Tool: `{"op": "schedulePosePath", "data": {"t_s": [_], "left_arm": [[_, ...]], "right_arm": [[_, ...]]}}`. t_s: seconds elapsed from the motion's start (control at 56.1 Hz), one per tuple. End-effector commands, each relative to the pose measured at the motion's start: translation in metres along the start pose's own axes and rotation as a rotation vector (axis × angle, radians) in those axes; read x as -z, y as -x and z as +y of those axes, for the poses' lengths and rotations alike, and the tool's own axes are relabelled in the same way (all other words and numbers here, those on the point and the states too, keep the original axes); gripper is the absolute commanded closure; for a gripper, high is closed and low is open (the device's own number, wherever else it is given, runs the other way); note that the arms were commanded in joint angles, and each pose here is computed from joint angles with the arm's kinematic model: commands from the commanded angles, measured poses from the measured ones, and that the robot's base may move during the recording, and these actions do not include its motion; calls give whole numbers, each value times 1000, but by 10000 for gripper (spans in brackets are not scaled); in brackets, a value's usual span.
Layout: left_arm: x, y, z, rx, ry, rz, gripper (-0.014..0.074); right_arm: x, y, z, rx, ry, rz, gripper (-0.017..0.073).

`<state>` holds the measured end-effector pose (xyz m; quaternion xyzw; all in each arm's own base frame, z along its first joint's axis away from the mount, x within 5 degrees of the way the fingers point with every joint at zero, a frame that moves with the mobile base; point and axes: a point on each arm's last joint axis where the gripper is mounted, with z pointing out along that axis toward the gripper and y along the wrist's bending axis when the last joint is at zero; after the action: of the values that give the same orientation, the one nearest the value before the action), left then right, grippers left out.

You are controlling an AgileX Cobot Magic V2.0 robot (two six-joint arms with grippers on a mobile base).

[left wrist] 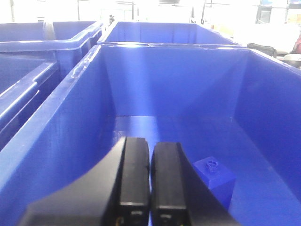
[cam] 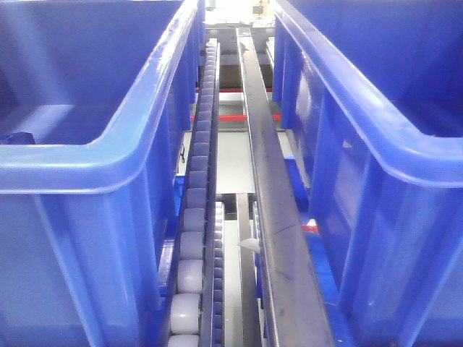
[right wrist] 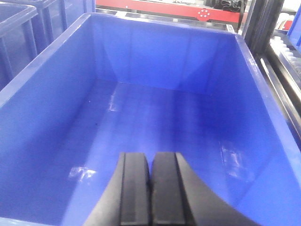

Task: Pick and sort blue part to right shelf

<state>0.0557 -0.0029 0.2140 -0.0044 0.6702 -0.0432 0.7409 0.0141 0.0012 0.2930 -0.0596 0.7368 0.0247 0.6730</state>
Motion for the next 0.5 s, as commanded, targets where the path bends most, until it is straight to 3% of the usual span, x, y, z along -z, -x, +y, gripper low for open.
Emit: {"op": "schedulePosePath", "data": {"t_s": [0.0,0.482], "left_arm": [[1,-7,0,39,-10,-23,470],[1,-8,0,39,-10,-15,470]], "right_arm": [[6,15,-1,10,-11,-118,516],[6,15,-1,10,-11,-118,516]]}}
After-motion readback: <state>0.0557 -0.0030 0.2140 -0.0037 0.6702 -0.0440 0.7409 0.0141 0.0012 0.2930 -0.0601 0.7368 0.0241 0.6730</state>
